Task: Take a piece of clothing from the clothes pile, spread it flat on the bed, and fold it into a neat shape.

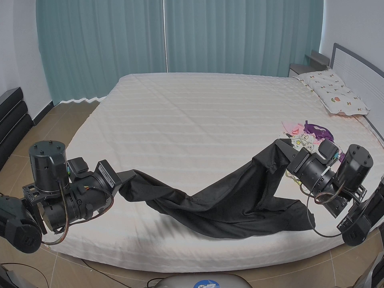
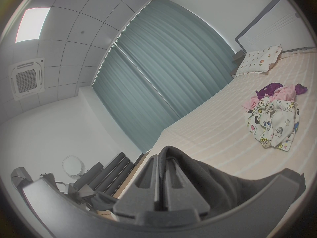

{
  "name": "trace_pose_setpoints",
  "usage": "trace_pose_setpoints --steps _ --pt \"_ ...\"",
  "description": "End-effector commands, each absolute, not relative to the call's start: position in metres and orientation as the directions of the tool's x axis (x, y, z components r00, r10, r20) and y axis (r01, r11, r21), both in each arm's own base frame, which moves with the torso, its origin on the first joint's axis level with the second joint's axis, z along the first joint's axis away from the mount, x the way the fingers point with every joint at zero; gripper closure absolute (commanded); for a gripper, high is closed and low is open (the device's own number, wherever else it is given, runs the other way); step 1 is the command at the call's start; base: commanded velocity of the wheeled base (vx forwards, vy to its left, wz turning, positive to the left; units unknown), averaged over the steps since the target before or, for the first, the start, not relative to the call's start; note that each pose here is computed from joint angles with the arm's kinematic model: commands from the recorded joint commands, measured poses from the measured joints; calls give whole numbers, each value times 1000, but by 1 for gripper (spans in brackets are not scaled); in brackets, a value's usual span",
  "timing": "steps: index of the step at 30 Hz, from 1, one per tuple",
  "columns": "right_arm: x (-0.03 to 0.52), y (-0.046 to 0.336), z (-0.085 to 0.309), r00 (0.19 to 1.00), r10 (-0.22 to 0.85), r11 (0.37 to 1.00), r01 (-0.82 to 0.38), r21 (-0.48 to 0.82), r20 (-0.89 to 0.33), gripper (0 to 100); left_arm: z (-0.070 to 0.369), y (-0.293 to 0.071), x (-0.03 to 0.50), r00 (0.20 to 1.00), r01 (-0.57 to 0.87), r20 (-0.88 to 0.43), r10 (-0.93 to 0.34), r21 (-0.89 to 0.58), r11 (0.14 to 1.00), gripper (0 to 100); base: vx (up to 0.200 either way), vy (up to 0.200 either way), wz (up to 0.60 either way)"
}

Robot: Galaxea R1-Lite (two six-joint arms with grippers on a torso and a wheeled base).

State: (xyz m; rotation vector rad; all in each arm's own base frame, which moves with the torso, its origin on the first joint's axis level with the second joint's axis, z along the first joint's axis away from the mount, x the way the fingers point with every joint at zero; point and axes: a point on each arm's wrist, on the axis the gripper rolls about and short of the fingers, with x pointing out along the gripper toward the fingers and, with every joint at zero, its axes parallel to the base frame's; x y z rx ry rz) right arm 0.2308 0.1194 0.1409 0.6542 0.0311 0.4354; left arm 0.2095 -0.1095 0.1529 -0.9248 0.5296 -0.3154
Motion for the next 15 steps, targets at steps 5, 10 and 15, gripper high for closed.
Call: trace_pose_setpoints --steps 5,10,15 --pt "159 101 176 852 458 631 -512 583 253 100 171 -104 192 842 99 -219 -493 -836 539 100 -120 0 0" --pt "129 83 212 820 441 593 -571 568 364 100 198 -98 177 853 160 -141 -503 -846 508 100 0 0 0" --pt "117 71 261 804 408 572 -594 566 432 100 244 -93 171 863 186 -100 -496 -849 494 100 0 0 0"
